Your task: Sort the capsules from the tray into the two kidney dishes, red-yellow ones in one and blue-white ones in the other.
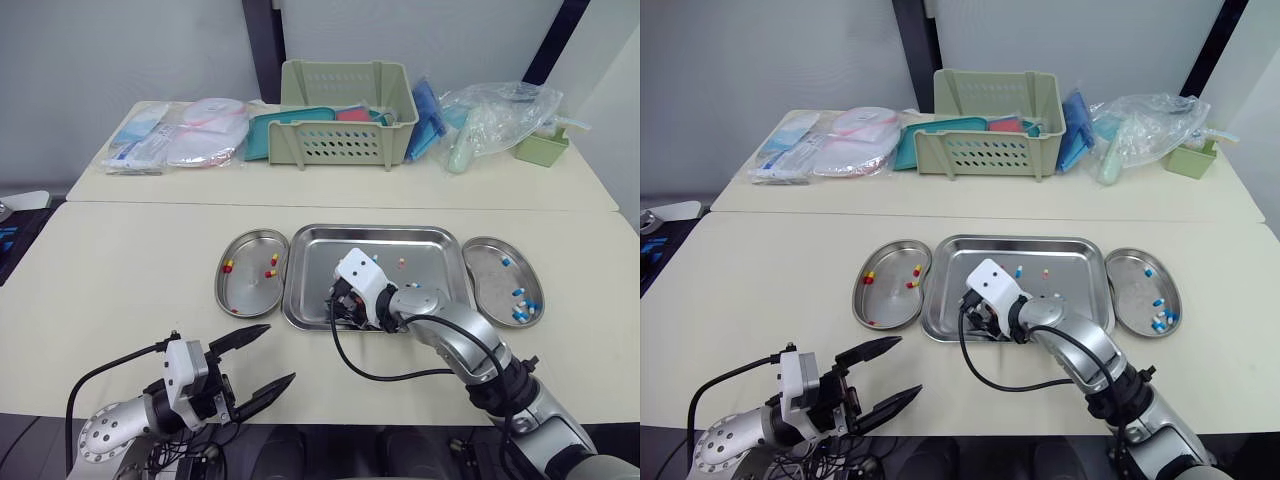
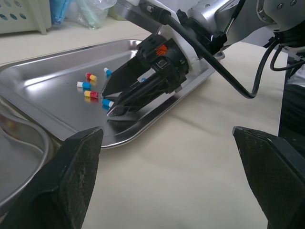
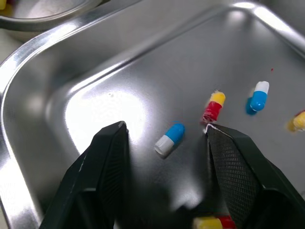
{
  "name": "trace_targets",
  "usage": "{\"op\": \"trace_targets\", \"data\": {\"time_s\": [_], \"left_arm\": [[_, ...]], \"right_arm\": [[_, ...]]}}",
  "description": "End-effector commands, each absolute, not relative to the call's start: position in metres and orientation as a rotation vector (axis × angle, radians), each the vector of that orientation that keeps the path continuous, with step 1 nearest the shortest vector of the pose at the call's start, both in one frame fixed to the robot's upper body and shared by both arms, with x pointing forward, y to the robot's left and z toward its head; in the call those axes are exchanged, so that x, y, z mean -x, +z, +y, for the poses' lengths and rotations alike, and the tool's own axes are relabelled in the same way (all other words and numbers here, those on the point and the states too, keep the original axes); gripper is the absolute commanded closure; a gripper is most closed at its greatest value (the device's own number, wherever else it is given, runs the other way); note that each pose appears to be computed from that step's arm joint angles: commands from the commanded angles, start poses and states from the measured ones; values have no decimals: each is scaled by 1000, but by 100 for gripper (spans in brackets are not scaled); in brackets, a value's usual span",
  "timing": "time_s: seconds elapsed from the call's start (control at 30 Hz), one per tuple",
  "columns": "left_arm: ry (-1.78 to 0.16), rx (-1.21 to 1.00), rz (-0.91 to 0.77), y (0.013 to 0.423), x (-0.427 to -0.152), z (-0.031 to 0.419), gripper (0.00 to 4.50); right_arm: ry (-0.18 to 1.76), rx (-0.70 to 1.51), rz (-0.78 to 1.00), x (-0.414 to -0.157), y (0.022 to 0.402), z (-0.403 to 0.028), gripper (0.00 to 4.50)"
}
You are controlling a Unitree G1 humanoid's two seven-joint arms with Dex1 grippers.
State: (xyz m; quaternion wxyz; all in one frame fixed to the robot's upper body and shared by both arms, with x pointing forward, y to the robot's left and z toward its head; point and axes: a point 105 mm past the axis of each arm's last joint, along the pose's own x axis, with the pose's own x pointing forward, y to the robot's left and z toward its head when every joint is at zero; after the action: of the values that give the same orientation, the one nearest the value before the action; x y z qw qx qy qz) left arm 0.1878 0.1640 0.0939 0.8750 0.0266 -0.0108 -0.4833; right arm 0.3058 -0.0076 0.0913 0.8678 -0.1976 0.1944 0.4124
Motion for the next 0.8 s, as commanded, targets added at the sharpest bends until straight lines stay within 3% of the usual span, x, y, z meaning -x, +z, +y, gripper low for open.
{"op": "trace_targets", "data": {"time_s": [0.03, 0.13, 0.4, 0.8], "left_arm": [[-1015, -68, -44, 95, -186, 162, 0], [-1013, -70, -43, 94, -186, 162, 0], [-1006, -71, -45, 92, -187, 162, 0], [-1076, -71, -47, 93, -187, 158, 0]], "right_arm": [[882, 440, 384, -306, 94, -4, 158], [891, 455, 394, -305, 92, -5, 219], [922, 512, 388, -304, 90, -7, 439], [1015, 507, 242, -302, 131, -6, 445]]}}
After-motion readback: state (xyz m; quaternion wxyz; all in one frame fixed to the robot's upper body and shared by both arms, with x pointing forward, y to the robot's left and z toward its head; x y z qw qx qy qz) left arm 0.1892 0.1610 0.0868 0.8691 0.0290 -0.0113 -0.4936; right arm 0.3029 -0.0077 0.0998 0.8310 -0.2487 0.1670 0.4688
